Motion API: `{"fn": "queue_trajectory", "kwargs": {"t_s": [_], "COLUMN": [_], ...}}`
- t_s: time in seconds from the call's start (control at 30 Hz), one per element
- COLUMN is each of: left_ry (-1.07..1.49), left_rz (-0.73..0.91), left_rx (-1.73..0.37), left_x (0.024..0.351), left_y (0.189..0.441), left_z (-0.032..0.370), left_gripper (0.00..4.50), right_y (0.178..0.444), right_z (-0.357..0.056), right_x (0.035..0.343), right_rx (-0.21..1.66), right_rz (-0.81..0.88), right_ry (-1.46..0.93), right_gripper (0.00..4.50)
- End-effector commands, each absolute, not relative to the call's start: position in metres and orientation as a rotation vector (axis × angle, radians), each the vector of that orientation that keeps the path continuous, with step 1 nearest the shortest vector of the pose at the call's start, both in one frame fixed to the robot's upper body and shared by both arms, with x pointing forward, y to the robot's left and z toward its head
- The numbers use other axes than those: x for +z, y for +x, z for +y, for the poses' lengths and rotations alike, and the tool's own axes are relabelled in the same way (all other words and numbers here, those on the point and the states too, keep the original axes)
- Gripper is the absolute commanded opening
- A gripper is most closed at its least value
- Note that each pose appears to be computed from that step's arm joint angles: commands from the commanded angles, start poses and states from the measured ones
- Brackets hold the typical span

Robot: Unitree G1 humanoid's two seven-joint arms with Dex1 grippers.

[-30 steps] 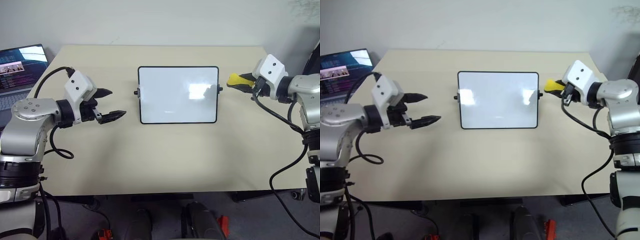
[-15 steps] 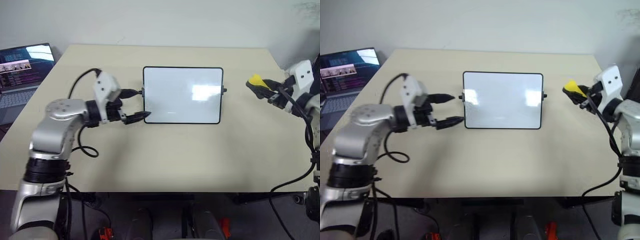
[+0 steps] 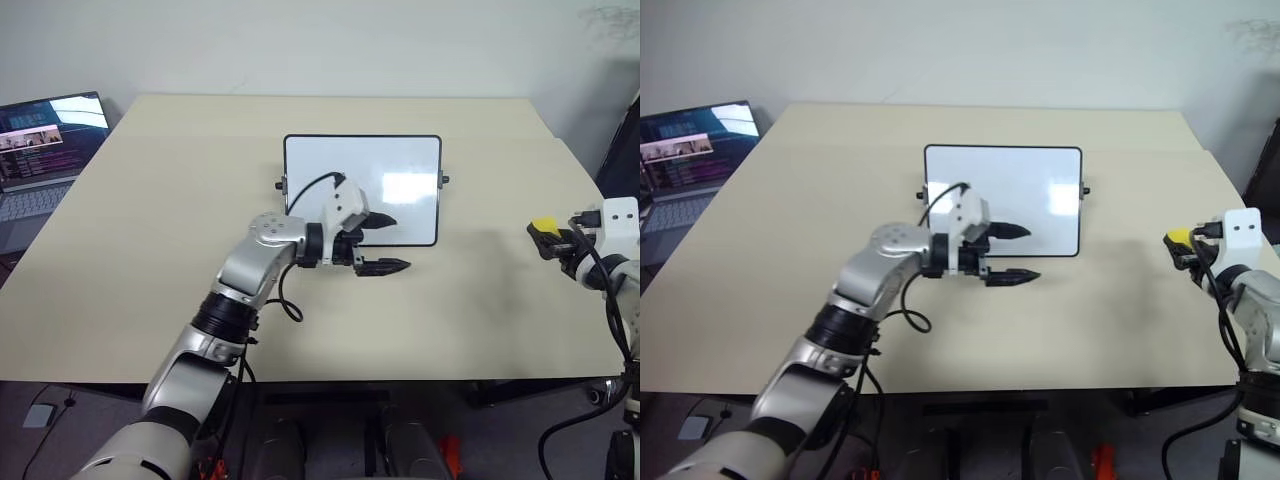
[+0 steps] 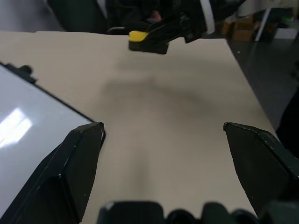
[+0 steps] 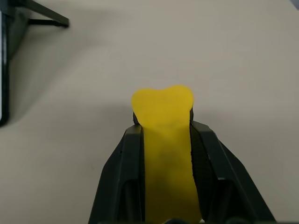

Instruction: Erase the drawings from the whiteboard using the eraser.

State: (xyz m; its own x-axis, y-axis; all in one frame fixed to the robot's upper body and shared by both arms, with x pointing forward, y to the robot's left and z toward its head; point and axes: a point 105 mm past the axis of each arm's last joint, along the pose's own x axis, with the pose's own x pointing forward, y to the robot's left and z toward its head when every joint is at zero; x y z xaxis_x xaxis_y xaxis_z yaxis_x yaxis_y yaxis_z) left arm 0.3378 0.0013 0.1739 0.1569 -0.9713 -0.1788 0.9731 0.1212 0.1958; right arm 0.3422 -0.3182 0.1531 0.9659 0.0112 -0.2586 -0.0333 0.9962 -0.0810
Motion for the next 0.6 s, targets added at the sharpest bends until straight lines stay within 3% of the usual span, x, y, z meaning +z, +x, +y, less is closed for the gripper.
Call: {"fn": "queue_trajectory", "kwargs": {"t_s": [0.03, 0.43, 0.6], "left_ry": [0.32, 0.351, 0.35], "left_rz": [-0.043, -0.014, -0.017], "left_rx": [-1.45, -1.45, -1.44], "left_x": [0.183, 0.167, 0.167], "left_y": [0.337, 0.334, 0.333], "left_z": [-0.009, -0.013, -0.011], "left_gripper": [4.5, 4.5, 4.5], "right_y": [0.342, 0.355, 0.357], "right_z": [-0.332, -0.286, -0.313], "right_x": [0.152, 0.136, 0.133], "right_rx": [-0.052, 0.104, 0.026], "right_rz": [0.26, 0.279, 0.306], "right_ry": [-0.096, -0.047, -0.065], "right_gripper": [0.97, 0.97, 0.97]}}
